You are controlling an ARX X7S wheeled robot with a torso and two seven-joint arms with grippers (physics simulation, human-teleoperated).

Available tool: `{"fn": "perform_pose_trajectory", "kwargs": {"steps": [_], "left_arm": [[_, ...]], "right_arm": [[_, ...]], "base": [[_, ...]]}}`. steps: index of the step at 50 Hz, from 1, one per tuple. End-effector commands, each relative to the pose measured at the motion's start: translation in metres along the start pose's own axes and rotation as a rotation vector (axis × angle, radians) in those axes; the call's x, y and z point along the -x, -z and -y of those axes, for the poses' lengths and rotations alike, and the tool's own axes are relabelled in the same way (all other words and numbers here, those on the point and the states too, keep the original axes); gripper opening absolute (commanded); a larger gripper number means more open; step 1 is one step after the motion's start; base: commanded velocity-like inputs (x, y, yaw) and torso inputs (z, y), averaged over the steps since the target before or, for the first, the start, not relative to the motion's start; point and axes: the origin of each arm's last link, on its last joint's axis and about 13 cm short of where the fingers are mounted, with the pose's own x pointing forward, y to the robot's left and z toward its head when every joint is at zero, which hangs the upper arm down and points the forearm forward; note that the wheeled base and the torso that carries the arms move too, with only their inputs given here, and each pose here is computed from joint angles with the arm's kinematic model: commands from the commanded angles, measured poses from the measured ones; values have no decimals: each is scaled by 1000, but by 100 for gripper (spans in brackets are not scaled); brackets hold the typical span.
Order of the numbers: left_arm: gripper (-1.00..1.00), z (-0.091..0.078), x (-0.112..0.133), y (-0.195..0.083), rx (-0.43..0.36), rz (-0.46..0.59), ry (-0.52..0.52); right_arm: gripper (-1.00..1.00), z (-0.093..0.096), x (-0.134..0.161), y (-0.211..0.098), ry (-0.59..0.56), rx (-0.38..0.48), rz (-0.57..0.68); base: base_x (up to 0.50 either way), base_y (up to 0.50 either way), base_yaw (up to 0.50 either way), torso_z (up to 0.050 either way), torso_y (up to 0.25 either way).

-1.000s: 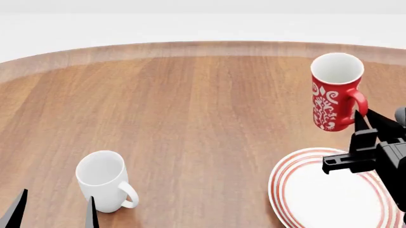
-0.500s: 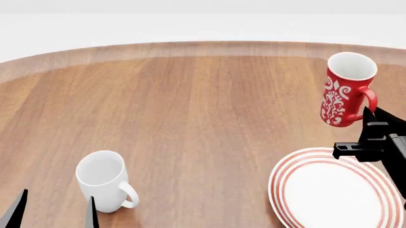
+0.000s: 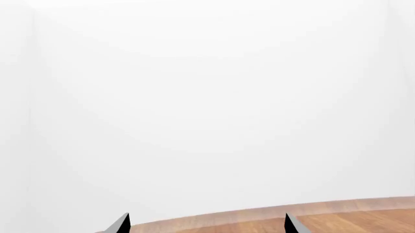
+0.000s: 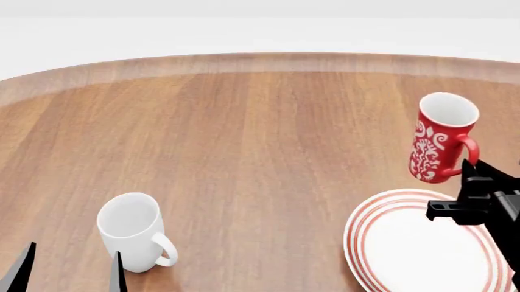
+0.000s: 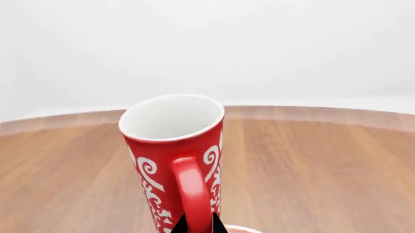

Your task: Pick up the red mug and put it on the plate

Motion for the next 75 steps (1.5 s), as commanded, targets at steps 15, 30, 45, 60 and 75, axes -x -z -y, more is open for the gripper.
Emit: {"fn": "perform_pose_trajectory", "kwargs": {"steps": [15,30,45,60,75], "left_arm": [[100,0,0,0,-2,-2,1],[100,0,0,0,-9,-1,4],[100,0,0,0,-4,6,-3],[100,0,0,0,-17,14,1],[100,0,-1,0,-31,33,8]], "right_arm": [[-100,9,-1,20,69,-1,-13],[-100,12,-1,28,79,-7,-12],[-100,13,-3,30,87,49,-17],[-100,13,-3,32,84,45,-19],[-100,12,-3,31,83,40,-16]], "base": [[0,0,0,1,1],[0,0,0,0,0],[0,0,0,0,1],[0,0,0,0,1],[0,0,0,0,0]]}}
